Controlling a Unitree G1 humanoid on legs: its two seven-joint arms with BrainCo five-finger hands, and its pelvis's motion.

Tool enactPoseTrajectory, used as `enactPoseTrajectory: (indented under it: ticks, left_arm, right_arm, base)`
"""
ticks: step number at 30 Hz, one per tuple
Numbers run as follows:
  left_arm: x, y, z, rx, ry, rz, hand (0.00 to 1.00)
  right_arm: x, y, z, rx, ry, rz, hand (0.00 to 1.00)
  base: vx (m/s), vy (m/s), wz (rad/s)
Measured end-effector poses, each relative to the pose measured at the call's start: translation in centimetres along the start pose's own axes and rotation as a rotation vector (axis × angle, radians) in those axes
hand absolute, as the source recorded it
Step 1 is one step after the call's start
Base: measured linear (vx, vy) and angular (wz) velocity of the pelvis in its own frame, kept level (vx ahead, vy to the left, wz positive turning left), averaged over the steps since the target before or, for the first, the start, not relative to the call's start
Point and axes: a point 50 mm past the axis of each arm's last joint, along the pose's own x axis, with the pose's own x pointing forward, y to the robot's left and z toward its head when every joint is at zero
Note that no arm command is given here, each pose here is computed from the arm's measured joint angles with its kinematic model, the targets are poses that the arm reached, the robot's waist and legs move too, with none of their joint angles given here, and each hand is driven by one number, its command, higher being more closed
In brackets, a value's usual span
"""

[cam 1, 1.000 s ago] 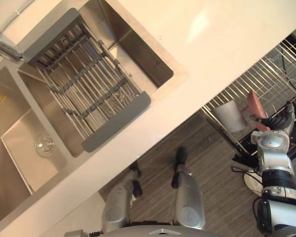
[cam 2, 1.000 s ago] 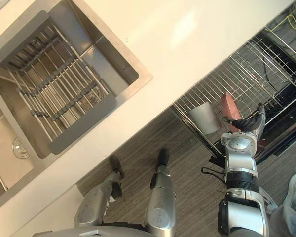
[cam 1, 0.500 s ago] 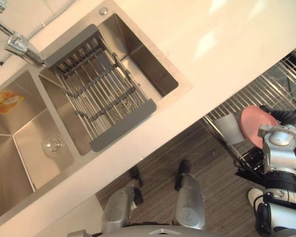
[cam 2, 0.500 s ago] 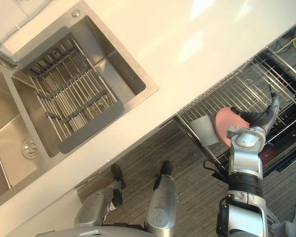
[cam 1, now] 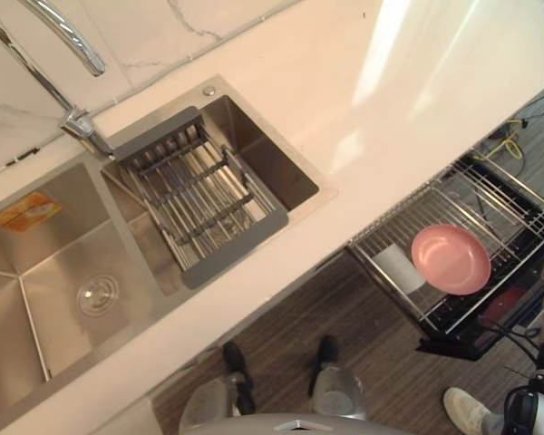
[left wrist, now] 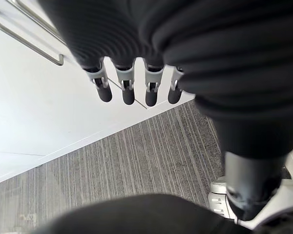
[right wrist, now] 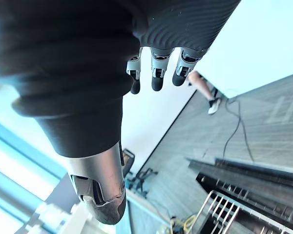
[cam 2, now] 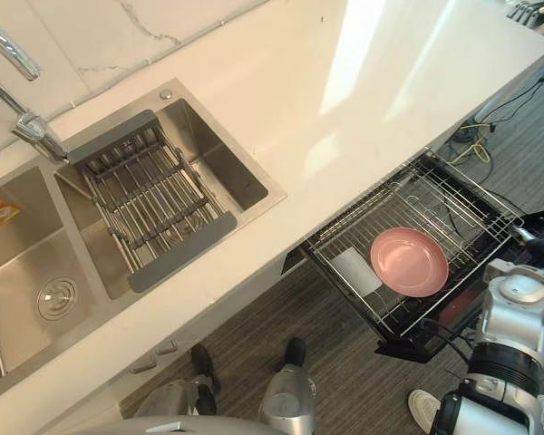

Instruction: Walk over to the sink, pick up the cup, carry it to the dishwasher, place the cup inside the dishwasher, then close the dishwasher door

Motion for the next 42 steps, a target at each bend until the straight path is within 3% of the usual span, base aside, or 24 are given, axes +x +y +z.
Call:
enactPoseTrajectory:
  ticks: [6, 11, 15, 20, 25, 33, 38, 42]
  left_arm:
    - [0.0, 1.3, -0.9, -0.006, 0.075, 0.008, 0.0]
    - [0.1, 1.5, -1.2, -0.067, 0.086, 0.01, 0.0]
    - [0.1, 1.3, -1.2, -0.112, 0.078, 0.011, 0.0]
    - [0.0, 0.5, -0.9, -0.11, 0.059, 0.006, 0.0]
    - [0.2, 0.3, -1.5, -0.115, 0.065, 0.004, 0.0]
    - [0.3, -0.3, -1.4, -0.123, 0.043, -0.018, 0.0]
    - [0.8, -1.9, -2.3, -0.117, 0.065, -0.067, 0.0]
    - [0.9, -2.6, -2.5, -0.115, 0.063, -0.081, 0.0]
  right_arm:
    - [-0.7, -3.5, -6.3, 0.252, 0.31, -0.054, 0.0]
    - [-6.7, -3.8, -14.2, 0.365, 0.601, -0.035, 0.0]
    - [-11.1, -2.6, -17.2, 0.384, 0.717, 0.026, 0.0]
    - [-13.7, 0.9, -16.0, 0.492, 0.66, 0.14, 0.0]
    - [-14.0, 1.4, -15.6, 0.502, 0.62, 0.155, 0.0]
    - [-14.7, 3.2, -14.2, 0.659, 0.564, 0.181, 0.0]
    - [-14.4, 7.5, -10.4, 0.821, 0.516, 0.295, 0.0]
    - [-13.9, 8.9, -8.7, 0.908, 0.507, 0.318, 0.0]
  base:
    - [-0.01, -0.001, -0.1]
    - [0.02, -0.034, -0.19]
    - [-0.01, -0.004, 0.15]
    - [0.02, 0.016, 0.29]
    - [0.06, 0.028, 0.15]
    - [0.05, -0.004, 0.23]
    - [-0.06, 0.0, 0.23]
    - [-0.06, 0.007, 0.3]
